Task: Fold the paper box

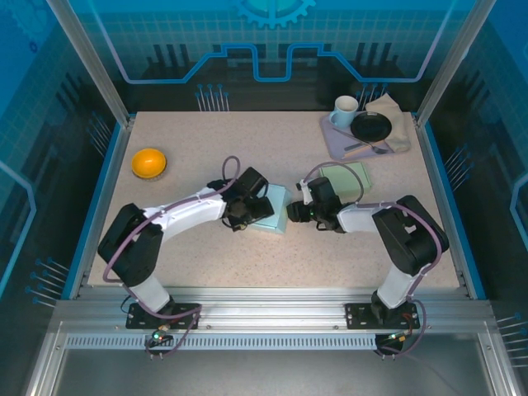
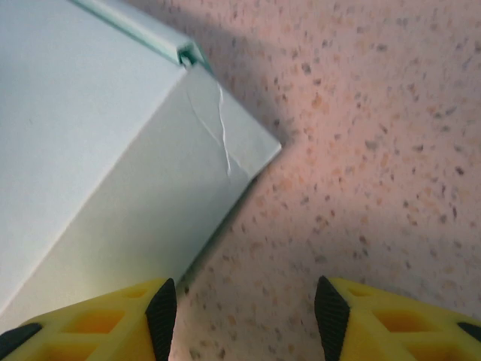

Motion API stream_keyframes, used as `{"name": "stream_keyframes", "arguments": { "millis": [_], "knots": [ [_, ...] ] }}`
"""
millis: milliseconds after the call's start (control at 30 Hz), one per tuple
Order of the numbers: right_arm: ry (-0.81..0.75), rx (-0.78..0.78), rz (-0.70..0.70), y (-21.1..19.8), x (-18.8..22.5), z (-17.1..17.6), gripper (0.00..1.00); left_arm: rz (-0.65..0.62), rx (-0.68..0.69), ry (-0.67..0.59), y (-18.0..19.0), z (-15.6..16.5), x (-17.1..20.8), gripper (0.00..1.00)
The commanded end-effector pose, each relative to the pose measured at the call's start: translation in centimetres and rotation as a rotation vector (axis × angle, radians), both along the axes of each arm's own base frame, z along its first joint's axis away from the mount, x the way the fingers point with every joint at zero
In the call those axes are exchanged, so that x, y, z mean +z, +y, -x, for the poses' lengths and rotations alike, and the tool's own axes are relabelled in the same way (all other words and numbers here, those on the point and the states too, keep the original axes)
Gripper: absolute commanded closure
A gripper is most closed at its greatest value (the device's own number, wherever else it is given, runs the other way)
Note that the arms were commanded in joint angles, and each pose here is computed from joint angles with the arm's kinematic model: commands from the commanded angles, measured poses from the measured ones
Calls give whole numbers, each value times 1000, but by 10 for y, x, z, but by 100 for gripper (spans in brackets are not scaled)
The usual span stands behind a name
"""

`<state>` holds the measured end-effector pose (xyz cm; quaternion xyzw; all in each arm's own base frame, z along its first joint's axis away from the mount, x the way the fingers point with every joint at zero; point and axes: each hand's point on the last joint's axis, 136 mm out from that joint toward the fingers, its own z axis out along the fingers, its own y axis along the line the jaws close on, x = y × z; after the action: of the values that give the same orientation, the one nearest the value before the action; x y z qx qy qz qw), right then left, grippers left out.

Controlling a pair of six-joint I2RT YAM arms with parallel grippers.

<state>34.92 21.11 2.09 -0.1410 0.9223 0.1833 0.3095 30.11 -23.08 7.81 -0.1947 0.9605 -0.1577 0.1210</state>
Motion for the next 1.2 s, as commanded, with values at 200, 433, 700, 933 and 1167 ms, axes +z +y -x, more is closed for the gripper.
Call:
{"name": "stream_keyframes", "arguments": {
  "millis": [200, 433, 700, 933, 1167],
  "knots": [
    [319, -59, -112, -30, 28, 23, 71, 96, -247, -213, 25, -45, 45, 21],
    [446, -120, -243, -10, 45, 2, 100, 104, -398, -303, 15, -87, 19, 26],
    [497, -133, -240, -2, 22, -18, 100, 121, -398, -278, 6, -106, -6, 26],
    [506, -93, -287, 14, 2, -31, 100, 186, -390, -232, -6, -108, -27, 27],
    [522, 16, -325, 46, 1, -32, 100, 291, -425, -197, -37, -99, -37, 32]
  ]
}}
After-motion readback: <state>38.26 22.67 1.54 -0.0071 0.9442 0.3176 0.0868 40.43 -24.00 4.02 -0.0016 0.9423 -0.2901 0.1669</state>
